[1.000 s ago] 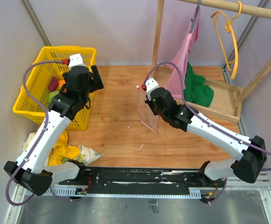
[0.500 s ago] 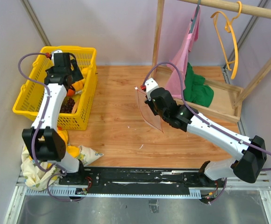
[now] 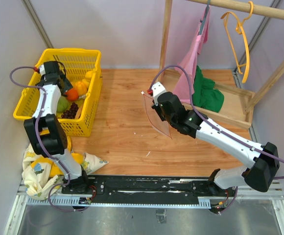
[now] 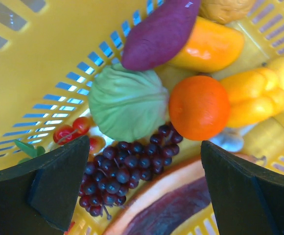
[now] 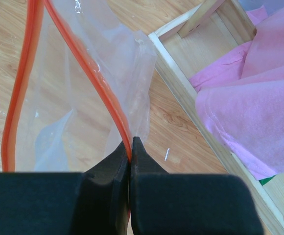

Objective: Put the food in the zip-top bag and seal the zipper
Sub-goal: Pick up the fake vegetable from the bin, then place the fake vegetable in the zipper food storage bag.

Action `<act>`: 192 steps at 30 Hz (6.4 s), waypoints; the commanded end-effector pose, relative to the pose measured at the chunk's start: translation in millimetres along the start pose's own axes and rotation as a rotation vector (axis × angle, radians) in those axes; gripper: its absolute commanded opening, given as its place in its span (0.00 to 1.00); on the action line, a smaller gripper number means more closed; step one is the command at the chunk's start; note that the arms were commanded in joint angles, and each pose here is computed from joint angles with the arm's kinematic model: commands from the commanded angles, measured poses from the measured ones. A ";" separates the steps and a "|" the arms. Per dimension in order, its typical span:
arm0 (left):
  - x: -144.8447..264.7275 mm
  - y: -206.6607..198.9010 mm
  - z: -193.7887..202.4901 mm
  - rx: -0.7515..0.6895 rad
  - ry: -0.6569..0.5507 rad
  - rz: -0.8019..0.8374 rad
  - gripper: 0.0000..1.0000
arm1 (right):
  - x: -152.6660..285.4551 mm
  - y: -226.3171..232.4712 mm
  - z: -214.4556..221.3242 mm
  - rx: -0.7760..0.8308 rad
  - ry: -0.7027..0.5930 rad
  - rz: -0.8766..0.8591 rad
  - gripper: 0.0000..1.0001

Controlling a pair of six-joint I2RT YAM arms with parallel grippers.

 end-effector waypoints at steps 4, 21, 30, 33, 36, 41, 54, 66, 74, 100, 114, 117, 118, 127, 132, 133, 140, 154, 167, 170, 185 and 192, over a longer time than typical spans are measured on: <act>-40.5 22.3 14.7 0.082 0.010 -0.102 0.99 | -4.3 7.5 -3.0 0.025 0.002 -0.024 0.01; -94.9 15.2 71.8 0.098 0.156 -0.068 0.99 | -8.6 12.2 0.2 0.037 0.023 -0.046 0.01; -88.2 14.1 67.8 0.102 0.147 -0.042 0.85 | -4.8 10.8 -3.2 0.028 0.009 -0.046 0.01; -80.7 14.4 60.8 0.108 0.125 -0.027 0.72 | -2.7 9.6 -4.9 0.024 0.002 -0.042 0.01; -69.5 16.0 49.8 0.117 0.093 -0.013 0.58 | -0.9 9.2 -5.5 0.020 0.002 -0.043 0.01; -47.5 17.0 30.5 0.129 0.032 0.029 0.43 | 0.7 8.5 -7.2 0.012 0.001 -0.041 0.01; 25.3 -2.7 -11.6 0.119 -0.111 0.248 0.31 | 8.6 3.3 -12.1 0.005 -0.010 -0.015 0.01; 79.1 -25.2 -24.4 0.096 -0.179 0.494 0.26 | 9.7 4.6 -13.9 0.005 -0.012 -0.016 0.01; 140.2 -30.0 -30.8 0.073 -0.290 0.720 0.25 | 6.6 8.8 -15.5 0.004 -0.009 -0.036 0.01; 318.2 -111.0 69.0 -0.131 -0.316 1.431 0.22 | -23.5 37.9 -17.4 -0.060 0.061 -0.107 0.01; 305.2 -128.2 142.6 -0.118 -0.152 1.460 0.16 | -56.1 64.3 -7.5 -0.146 0.122 -0.176 0.01; 297.0 -134.2 152.5 -0.134 -0.117 1.407 0.16 | -54.9 64.7 -9.2 -0.154 0.117 -0.182 0.01; 294.3 -136.9 155.2 -0.137 -0.107 1.385 0.15 | -54.3 64.5 -10.3 -0.159 0.113 -0.183 0.01; 264.1 -157.4 178.9 -0.213 -0.018 1.121 0.10 | -46.5 60.8 -14.4 -0.177 0.085 -0.190 0.01; 251.3 -160.3 182.0 -0.240 -0.011 1.004 0.09 | -42.1 63.2 -16.5 -0.188 0.069 -0.227 0.01; 250.6 -161.0 182.6 -0.240 -0.009 1.001 0.09 | -41.3 64.6 -16.8 -0.191 0.064 -0.239 0.01; 257.1 -168.1 181.3 -0.229 -0.013 1.014 0.11 | -40.5 77.1 -14.3 -0.227 0.072 -0.325 0.01; 271.6 -182.5 188.5 -0.206 -0.010 1.046 0.26 | -44.8 89.2 -7.4 -0.324 0.102 -0.406 0.01; 287.4 -180.6 187.1 -0.198 -0.011 1.116 0.56 | -45.6 78.7 -2.3 -0.388 0.087 -0.405 0.01; 289.6 -179.0 187.0 -0.204 -0.004 1.122 0.61 | -45.6 76.0 -1.9 -0.398 0.087 -0.405 0.01; 277.4 -171.5 188.6 -0.242 0.005 1.010 0.23 | -42.6 74.2 -4.8 -0.412 0.085 -0.432 0.01; 261.2 -169.2 190.3 -0.308 -0.017 0.840 0.19 | -38.0 74.3 -8.4 -0.420 0.076 -0.443 0.01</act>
Point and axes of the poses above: each gripper's point midway between its finger pads, its own x axis back along the fingers, its own y axis along the line the jaws close on, z = x × y, the point moved 5 cm from there along x, back along the fingers, and after that the axes turned 11 degrees about -x, right-handed, at the moved point
